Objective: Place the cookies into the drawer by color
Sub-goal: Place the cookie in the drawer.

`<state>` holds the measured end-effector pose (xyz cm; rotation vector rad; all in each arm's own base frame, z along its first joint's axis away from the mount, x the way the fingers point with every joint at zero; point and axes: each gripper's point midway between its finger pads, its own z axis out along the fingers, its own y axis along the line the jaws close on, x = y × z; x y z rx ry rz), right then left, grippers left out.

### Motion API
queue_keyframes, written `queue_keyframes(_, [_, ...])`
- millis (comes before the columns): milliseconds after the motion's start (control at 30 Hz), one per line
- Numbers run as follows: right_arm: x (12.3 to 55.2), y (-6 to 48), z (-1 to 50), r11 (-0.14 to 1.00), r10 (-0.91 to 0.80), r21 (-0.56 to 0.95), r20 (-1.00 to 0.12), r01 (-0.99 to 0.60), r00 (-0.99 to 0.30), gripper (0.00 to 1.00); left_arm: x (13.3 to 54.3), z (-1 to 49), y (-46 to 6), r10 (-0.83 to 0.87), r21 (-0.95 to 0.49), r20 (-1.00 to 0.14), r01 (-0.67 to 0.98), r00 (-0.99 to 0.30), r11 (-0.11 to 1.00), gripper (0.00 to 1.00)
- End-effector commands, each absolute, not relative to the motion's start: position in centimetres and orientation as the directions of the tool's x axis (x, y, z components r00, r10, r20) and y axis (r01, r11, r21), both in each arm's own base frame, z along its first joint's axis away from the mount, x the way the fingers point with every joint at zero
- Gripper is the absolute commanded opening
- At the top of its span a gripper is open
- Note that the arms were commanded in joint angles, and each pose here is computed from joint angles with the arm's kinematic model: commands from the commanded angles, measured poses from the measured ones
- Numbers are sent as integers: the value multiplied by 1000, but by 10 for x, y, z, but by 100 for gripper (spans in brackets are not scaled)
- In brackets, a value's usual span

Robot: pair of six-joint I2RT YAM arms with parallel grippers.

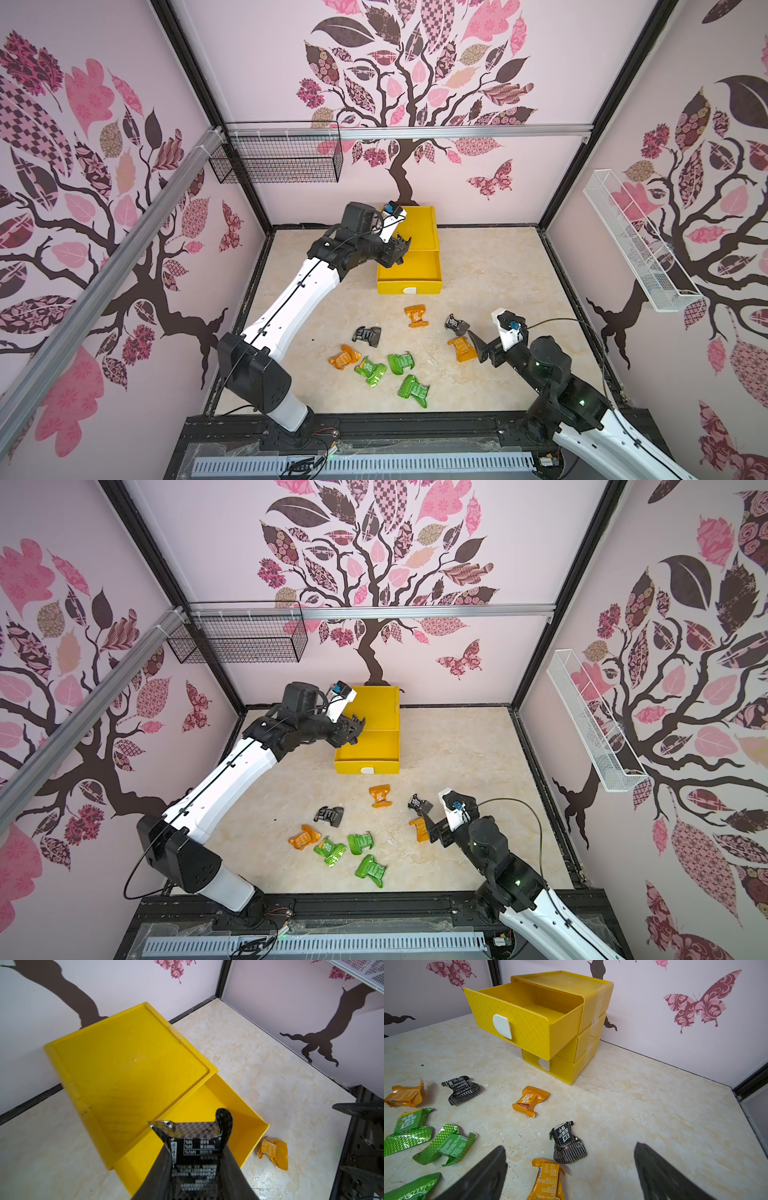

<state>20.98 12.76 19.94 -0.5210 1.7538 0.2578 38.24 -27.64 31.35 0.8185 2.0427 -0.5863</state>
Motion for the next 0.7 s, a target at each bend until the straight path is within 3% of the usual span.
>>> queue_keyframes(0, [209, 129, 205, 869, -203, -106, -967, -483, -154, 99, 383, 313, -287, 354, -97, -832, 740, -427, 665, 20])
queue_keyframes(500, [208, 127, 208, 870, -191, -103, -972, -482, -138, 99, 392, 264, -330, 421, -116, -770, 754, -479, 647, 24])
queue_keyframes(667, [208, 125, 210, 875, -182, -98, -974, -475, -134, 99, 395, 259, -332, 419, -124, -753, 734, -508, 668, 38])
